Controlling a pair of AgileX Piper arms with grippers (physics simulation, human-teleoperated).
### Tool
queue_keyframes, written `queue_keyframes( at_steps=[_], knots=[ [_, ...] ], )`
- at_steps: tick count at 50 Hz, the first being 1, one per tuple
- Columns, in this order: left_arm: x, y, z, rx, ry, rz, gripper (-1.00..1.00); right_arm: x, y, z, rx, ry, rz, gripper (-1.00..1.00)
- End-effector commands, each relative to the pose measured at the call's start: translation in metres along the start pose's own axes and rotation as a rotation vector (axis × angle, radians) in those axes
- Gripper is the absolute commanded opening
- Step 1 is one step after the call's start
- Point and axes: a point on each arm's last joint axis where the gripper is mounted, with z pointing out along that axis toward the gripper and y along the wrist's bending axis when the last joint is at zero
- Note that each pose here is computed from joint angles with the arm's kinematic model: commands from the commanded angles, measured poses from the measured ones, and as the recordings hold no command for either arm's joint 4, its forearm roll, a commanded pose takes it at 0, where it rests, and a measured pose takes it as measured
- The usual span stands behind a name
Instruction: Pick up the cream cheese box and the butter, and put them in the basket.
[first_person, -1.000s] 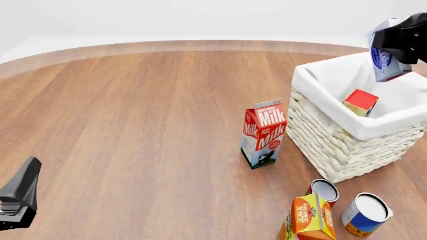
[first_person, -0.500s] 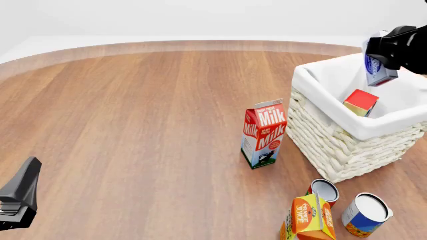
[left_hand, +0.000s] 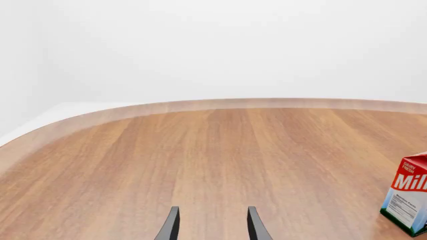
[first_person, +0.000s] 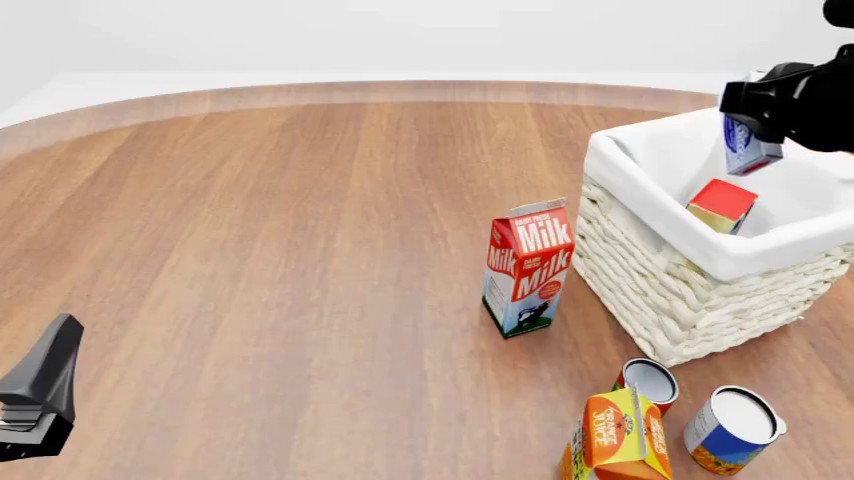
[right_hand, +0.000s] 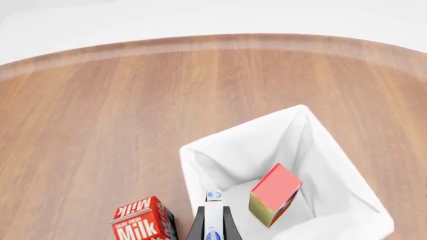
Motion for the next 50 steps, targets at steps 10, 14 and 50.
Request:
queue_keyframes(
  at_steps=[10, 14, 50],
  knots=[
    [0.000, 0.000, 0.000, 0.000, 0.000, 0.000, 1.00, -0.001, -0.006, 0.015, 0.022, -0.003, 0.025, -1.00],
    [0.000, 0.000, 0.000, 0.000, 0.000, 0.000, 1.00, 0.000, -0.007, 0.016, 0.025, -0.002, 0.029, -1.00],
    [0.000, 0.000, 0.000, 0.000, 0.000, 0.000, 1.00, 0.015, -0.013, 0.041, 0.043, 0.048, 0.023, -1.00]
  ],
)
